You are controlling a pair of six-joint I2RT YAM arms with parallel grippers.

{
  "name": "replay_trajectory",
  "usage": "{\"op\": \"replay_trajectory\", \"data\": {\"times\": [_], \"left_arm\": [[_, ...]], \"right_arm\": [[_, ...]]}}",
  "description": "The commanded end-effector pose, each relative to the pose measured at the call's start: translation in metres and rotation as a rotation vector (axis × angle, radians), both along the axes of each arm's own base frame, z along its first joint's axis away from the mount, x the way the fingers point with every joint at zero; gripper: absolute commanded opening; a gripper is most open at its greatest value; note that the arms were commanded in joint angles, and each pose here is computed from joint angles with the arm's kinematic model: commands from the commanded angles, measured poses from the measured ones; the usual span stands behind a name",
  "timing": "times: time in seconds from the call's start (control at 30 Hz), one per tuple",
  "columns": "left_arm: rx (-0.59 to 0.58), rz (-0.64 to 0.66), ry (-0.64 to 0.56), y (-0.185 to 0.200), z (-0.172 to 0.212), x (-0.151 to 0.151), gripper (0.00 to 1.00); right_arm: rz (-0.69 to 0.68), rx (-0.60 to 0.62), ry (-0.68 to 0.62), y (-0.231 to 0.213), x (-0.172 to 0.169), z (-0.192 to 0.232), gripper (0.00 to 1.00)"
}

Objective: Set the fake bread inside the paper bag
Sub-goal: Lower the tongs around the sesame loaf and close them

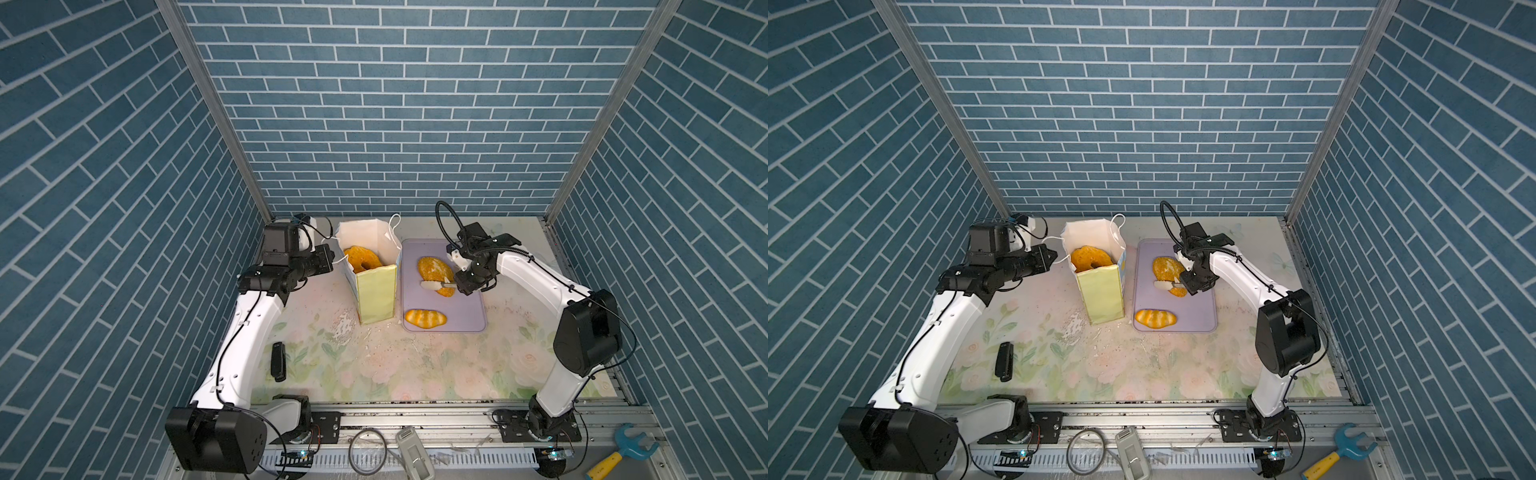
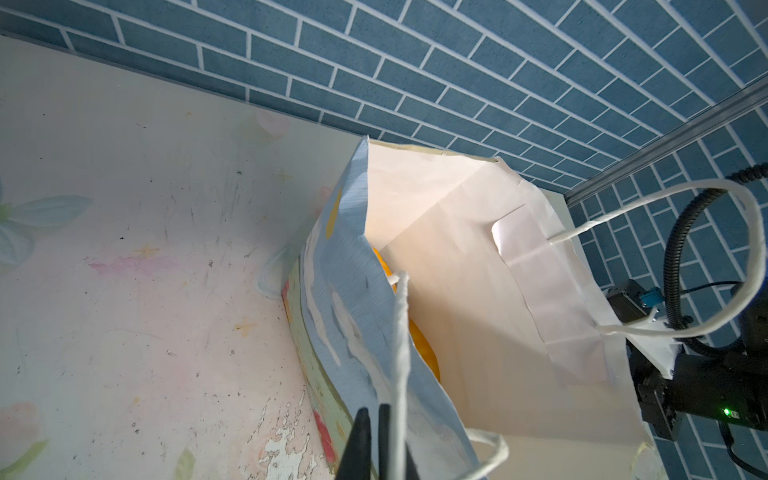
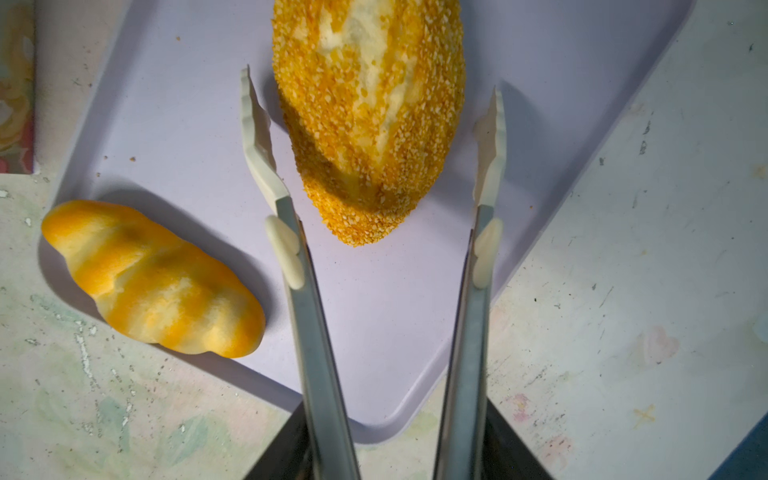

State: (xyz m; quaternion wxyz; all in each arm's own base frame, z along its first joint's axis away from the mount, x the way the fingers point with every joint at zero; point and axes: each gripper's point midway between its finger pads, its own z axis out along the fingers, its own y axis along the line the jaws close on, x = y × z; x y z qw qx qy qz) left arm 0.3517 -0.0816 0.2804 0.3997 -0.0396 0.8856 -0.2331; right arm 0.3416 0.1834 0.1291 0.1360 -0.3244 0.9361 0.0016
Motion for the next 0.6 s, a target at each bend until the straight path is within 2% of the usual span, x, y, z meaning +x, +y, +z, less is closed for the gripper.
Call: {"op": "replay_trajectory", "data": {"times": [0.0,0.23,0.57], "left_arm": [[-0.008,-0.003,-0.007,-0.001,-0.001,0.001,0.09],[-0.008,-0.011,-0.008,-0.002,-0.002,0.0,0.09],[-0.011,-0.027,-0.007,-0.005,-0.003,0.003,0.12]], "right_arm": [[-0.012,0.01,0.008,0.006,0.0,-0.007,0.56],[-0.026,-0.009,0.023,0.007,0.001,-0.017,0.56],[-0.053,-0.029,0.004,0.004,0.003,-0.02,0.45]]}}
